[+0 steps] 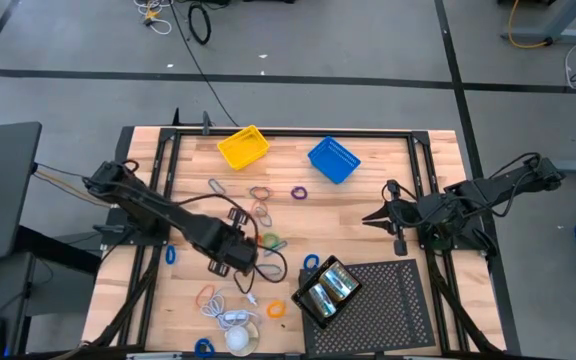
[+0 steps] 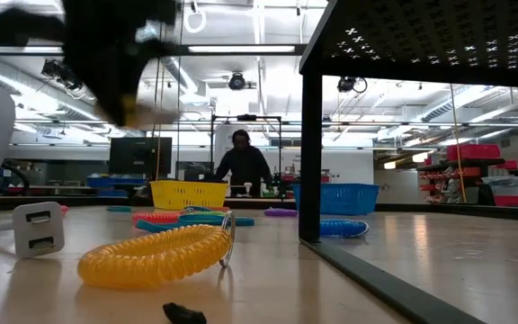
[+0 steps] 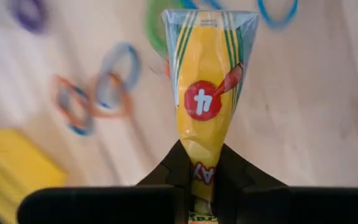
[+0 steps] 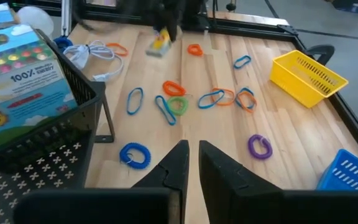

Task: Pick & Place Office Desk Supplies
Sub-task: Put the crayon box into the black basket

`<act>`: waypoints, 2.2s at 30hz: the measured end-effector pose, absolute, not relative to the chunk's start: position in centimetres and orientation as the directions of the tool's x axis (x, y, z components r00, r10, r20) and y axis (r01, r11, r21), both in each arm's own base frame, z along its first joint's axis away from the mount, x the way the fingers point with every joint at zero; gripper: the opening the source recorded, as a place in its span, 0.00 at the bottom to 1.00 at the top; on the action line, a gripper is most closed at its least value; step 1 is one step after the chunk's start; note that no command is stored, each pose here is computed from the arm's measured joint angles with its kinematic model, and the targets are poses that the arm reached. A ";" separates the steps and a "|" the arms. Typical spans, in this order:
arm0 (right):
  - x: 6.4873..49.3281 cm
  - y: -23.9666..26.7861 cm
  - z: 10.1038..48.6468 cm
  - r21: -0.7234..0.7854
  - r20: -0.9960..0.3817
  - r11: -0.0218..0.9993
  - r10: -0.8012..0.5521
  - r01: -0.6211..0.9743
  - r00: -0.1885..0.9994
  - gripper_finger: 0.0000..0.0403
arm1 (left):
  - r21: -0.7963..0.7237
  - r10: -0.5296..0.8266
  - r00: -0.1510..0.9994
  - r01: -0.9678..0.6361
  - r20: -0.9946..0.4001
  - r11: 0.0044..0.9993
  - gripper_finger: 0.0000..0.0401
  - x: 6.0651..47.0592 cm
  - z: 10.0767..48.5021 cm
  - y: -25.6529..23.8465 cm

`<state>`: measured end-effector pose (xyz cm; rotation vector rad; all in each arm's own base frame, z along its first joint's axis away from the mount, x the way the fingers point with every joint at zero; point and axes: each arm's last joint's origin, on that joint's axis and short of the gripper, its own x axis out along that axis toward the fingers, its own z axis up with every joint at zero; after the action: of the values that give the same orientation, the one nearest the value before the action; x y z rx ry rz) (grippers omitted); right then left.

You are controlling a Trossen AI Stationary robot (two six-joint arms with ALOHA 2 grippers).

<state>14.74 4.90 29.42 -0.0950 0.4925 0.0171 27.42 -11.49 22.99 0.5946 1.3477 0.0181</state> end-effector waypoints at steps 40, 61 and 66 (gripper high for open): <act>14.7 4.8 29.4 -0.110 -0.469 0.994 -0.045 -0.008 0.882 0.11 | 0.282 -0.187 0.890 0.322 -0.416 0.904 0.09 31.8 36.5 -21.2; 14.7 4.8 29.4 -0.108 -0.470 0.994 -0.041 -0.011 0.882 0.11 | 0.143 -0.431 0.901 0.420 0.054 0.896 0.09 33.7 28.1 -17.7; 14.7 4.8 29.4 -0.116 -0.470 0.993 -0.042 -0.015 0.882 0.11 | 0.110 -0.485 0.874 0.480 0.024 0.871 0.09 34.5 26.9 -17.5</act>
<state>14.74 4.80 29.41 -0.1180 0.4913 -0.0140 34.50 -17.53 26.90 0.1014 -0.0512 -0.5042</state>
